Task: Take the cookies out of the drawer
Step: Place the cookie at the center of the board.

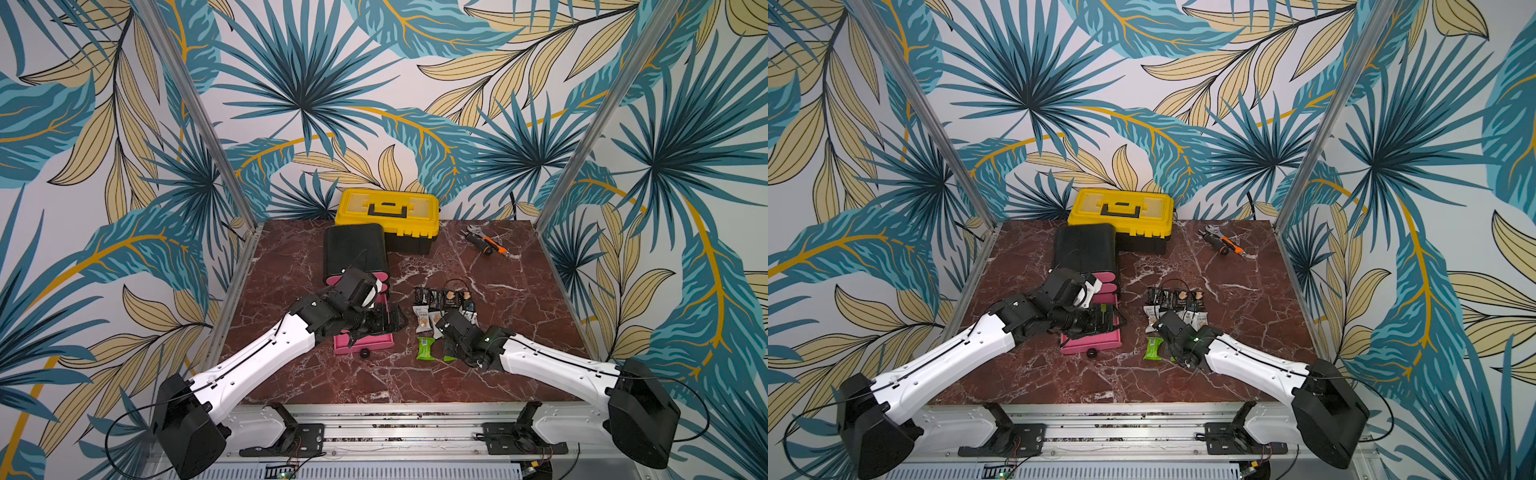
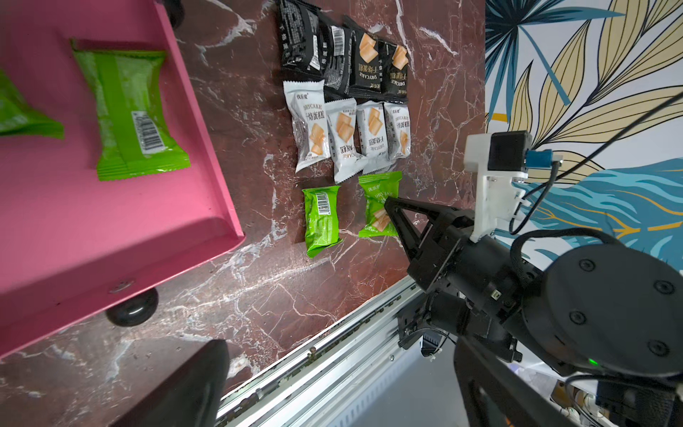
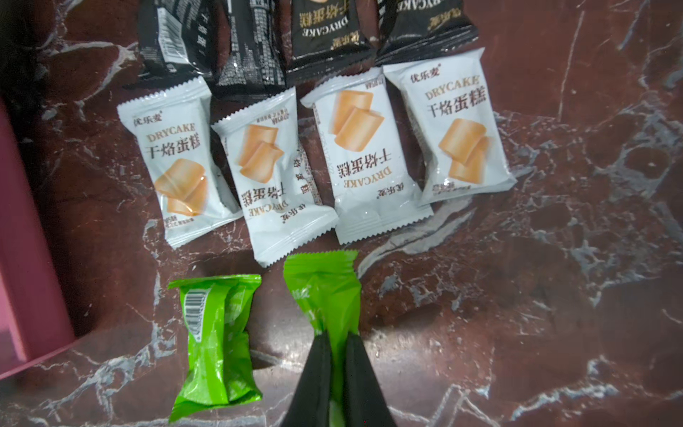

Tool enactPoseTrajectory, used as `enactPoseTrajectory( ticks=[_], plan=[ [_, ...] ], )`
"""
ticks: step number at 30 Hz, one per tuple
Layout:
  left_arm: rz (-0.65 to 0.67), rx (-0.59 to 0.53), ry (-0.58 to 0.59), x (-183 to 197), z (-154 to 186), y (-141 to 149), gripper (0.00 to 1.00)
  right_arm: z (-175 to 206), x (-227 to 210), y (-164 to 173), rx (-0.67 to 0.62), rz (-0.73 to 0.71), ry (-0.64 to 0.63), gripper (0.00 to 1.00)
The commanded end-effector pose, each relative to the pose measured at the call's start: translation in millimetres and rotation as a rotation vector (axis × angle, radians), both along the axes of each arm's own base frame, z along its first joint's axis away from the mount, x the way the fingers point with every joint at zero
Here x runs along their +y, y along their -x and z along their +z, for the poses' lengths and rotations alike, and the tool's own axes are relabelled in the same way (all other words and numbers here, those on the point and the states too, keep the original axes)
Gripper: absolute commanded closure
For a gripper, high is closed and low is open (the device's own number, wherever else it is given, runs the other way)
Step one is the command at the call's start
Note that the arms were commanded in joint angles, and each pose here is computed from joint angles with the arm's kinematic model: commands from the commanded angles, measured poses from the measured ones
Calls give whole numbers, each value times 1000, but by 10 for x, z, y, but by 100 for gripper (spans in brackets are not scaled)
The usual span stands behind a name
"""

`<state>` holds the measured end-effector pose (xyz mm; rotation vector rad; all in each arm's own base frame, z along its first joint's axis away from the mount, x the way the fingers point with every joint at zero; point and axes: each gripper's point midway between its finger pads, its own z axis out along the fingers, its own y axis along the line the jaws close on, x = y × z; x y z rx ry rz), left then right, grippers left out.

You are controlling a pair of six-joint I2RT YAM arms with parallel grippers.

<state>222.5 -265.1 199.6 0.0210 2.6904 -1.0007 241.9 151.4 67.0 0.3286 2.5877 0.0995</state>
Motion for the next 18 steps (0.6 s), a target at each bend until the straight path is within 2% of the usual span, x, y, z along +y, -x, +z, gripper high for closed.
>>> enactPoseTrajectory(
  ticks=[1, 8, 10, 12, 13, 16, 18],
  plan=[
    [5, -30, -29, 91, 79, 25, 0, -98, 84, -17, 14, 37, -22, 88],
    [43, -107, -60, 235, 217, -14, 0, -198, 135, -38, 34, 49, -25, 88],
    [41, -119, -61, 243, 265, -14, 0, -213, 138, -43, 39, 53, -18, 85],
    [30, -135, -80, 278, 300, -7, 0, -222, 128, -33, 47, 53, -8, 76],
    [28, -155, -119, 342, 324, -14, 0, -208, 109, -30, 49, 46, -2, 69],
    [109, -225, -282, 701, 423, -95, 0, -132, 85, -21, 40, 44, 1, 54],
    [163, -289, -344, 899, 506, -159, 0, -49, 78, -25, 25, 47, -2, 48]
  ],
)
